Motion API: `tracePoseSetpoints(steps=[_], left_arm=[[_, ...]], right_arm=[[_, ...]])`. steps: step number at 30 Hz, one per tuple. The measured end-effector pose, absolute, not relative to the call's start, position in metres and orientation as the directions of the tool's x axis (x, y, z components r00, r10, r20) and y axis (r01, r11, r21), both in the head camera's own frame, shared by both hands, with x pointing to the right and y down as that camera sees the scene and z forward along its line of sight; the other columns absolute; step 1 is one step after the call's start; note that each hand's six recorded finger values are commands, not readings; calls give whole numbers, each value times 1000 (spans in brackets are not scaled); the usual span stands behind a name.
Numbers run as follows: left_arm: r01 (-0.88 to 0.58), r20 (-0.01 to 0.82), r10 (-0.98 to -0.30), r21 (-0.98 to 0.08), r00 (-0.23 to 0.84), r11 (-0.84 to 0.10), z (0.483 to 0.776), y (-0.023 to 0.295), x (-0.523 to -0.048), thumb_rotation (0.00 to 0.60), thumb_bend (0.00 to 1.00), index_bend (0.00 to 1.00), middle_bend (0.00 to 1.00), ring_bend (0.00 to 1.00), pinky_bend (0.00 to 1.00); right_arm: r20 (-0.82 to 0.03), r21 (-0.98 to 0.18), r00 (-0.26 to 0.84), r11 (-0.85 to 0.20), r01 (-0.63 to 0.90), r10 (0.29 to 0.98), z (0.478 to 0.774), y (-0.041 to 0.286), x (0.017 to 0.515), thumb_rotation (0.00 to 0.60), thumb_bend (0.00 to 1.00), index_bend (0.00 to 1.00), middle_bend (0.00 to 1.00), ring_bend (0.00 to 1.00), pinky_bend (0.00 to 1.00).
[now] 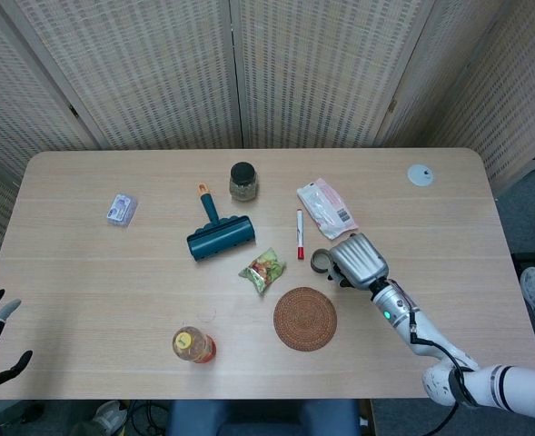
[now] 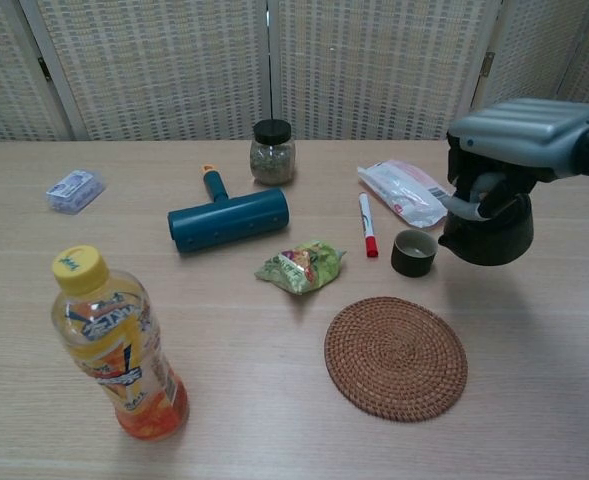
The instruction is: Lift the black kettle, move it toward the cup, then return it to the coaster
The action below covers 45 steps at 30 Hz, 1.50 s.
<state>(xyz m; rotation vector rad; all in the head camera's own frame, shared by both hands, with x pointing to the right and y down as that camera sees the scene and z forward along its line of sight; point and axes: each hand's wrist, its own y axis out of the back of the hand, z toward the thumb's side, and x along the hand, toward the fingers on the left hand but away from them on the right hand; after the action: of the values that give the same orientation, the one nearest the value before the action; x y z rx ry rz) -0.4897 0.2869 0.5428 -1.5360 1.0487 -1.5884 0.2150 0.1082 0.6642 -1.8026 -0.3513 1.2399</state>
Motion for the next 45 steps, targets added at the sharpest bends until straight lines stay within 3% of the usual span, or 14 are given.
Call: tracePoseSetpoints(steps=[17, 45], left_arm=[[-57, 452, -889, -892, -77, -449, 544, 289, -490, 600, 245, 148, 26, 73, 0], [-67, 444, -890, -896, -103, -439, 542, 295, -497, 600, 245, 148, 26, 73, 0]], right_arm=[[-614, -788, 405, -556, -265, 678, 686, 69, 211, 514, 503, 1000, 1000, 916, 550], [-652, -754, 394, -499, -428, 647, 708, 58, 188, 529, 501, 1000, 1000, 916, 551]])
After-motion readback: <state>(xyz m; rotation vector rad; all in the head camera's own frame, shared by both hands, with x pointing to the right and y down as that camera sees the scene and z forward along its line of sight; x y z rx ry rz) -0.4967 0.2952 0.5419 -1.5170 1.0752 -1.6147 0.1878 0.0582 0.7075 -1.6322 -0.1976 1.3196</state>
